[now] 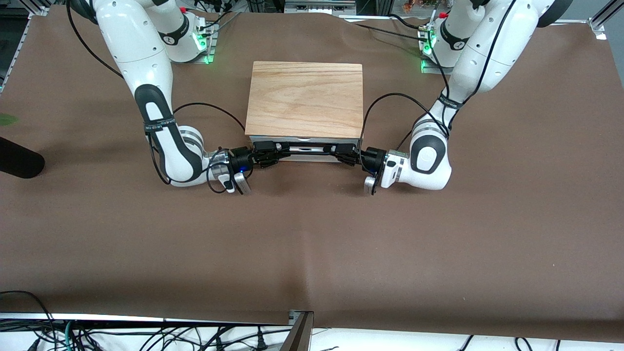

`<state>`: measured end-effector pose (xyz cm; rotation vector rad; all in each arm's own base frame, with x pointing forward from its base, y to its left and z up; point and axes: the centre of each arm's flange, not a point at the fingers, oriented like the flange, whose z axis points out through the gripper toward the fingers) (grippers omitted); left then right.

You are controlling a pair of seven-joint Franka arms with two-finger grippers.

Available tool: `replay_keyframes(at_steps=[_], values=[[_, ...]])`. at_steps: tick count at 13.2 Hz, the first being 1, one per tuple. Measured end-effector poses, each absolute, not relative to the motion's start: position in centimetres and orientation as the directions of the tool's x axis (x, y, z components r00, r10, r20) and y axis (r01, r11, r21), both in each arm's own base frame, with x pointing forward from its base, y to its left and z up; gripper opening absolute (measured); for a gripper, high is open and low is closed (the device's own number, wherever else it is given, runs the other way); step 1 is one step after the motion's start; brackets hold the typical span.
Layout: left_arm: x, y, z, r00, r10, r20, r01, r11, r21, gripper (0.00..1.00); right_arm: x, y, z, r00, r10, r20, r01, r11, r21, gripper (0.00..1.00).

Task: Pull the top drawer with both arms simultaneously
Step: 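Close the left gripper on the handle while the right gripper grips it, then pull the black handle outward with both grippers to open the drawer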

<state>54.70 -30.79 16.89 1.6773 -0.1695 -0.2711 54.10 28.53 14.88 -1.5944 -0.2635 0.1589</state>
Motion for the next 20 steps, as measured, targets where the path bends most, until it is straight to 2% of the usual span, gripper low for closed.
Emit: replay_keyframes(at_steps=[1, 5, 7, 8, 9, 15, 20], values=[[54.7, -30.8, 16.9, 0.96, -0.268, -0.079, 0.046, -0.125, 0.991, 0.19, 54.1, 28.5, 14.9, 0.962, 0.266, 0.061, 0.07, -0.025, -0.997, 0.44], [54.7, -30.8, 16.9, 0.96, -0.268, -0.078, 0.046, -0.125, 0.991, 0.19, 54.0, 28.5, 14.9, 0.962, 0.266, 0.065, 0.071, -0.016, -0.997, 0.4], [54.7, -30.8, 16.9, 0.96, -0.268, -0.078, 0.045, -0.125, 0.991, 0.19, 53.9, 28.5, 14.9, 0.962, 0.262, 0.076, 0.079, -0.003, -0.997, 0.27], [54.7, -30.8, 16.9, 0.96, -0.268, -0.078, 0.045, -0.125, 0.991, 0.19, 53.9, 28.5, 14.9, 0.962, 0.261, 0.079, 0.082, -0.001, -0.997, 0.26], [54.7, -30.8, 16.9, 0.96, -0.268, -0.076, 0.044, -0.123, 0.991, 0.19, 53.9, 28.5, 15.0, 0.962, 0.261, 0.081, 0.082, 0.007, -0.997, 0.17], [54.9, -30.9, 17.1, 0.962, -0.265, -0.067, 0.035, -0.125, 0.992, 0.19, 54.1, 28.5, 15.1, 0.963, 0.257, 0.085, 0.086, 0.005, -0.996, 0.16], [56.7, -30.9, 17.2, 0.968, -0.244, -0.063, 0.032, -0.128, 0.991, 0.19, 55.8, 28.3, 15.1, 0.966, 0.238, 0.098, 0.098, 0.011, -0.995, 0.16]])
